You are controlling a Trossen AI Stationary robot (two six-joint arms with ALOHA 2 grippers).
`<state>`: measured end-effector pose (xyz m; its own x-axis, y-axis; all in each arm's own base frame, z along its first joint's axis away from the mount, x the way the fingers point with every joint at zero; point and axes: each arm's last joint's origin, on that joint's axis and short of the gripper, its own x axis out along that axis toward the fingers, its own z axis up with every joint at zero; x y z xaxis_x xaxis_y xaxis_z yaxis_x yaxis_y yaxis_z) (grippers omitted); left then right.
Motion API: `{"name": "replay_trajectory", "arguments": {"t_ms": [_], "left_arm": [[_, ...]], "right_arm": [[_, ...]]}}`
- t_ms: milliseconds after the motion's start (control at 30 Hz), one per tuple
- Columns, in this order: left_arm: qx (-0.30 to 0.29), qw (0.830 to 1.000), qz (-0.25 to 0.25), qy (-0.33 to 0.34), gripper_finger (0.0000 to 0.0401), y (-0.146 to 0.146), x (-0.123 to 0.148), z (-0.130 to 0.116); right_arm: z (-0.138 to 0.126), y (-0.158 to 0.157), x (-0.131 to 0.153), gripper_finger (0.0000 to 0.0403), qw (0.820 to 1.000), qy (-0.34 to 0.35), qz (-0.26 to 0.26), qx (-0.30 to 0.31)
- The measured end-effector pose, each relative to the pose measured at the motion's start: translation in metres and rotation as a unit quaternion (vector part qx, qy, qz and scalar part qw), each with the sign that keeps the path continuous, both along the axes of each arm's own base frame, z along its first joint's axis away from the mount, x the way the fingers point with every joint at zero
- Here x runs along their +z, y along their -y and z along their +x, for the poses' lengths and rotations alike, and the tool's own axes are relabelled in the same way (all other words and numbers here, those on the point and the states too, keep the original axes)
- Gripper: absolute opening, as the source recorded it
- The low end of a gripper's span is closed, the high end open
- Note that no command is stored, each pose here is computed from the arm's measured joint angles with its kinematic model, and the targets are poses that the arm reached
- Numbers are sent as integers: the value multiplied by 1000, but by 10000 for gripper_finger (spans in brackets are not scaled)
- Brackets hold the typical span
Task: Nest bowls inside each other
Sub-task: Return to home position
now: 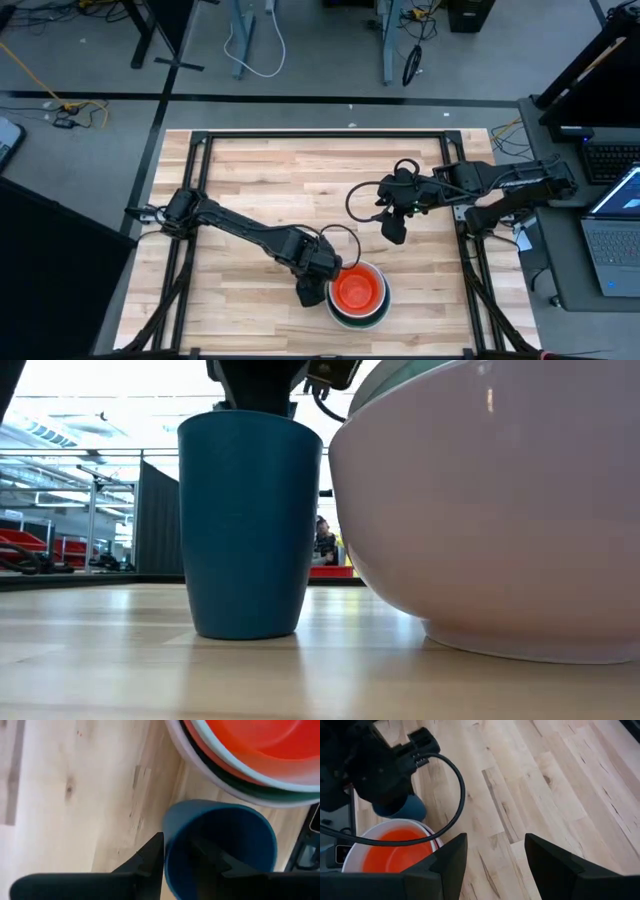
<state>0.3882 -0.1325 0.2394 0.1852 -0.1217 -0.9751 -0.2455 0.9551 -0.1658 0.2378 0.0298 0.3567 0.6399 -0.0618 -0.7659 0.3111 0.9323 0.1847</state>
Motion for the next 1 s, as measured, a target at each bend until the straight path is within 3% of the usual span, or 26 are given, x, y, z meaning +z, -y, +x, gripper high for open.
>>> {"name": "replay_trajectory", "arguments": {"t_ms": [367, 533, 667, 833, 1000], "left_arm": [[-3, 1000, 5, -15, 68, -14, 53, -18], [8, 999, -1, 45, 68, -32, 94, -36], [20, 993, 40, 114, 67, -49, 132, -62], [-2, 980, 93, 176, 26, -67, 167, -94], [-11, 969, 120, 213, 3, -83, 190, -119]], "right_arm": [[0, -2, 0, 185, 999, -4, 5, 39], [0, -4, 0, 185, 997, -4, 8, 76], [0, -5, 0, 173, 994, -6, 13, 104], [-2, -5, 1, 121, 994, -5, 14, 111], [-6, -5, 6, 36, 993, 9, 25, 118]]}}
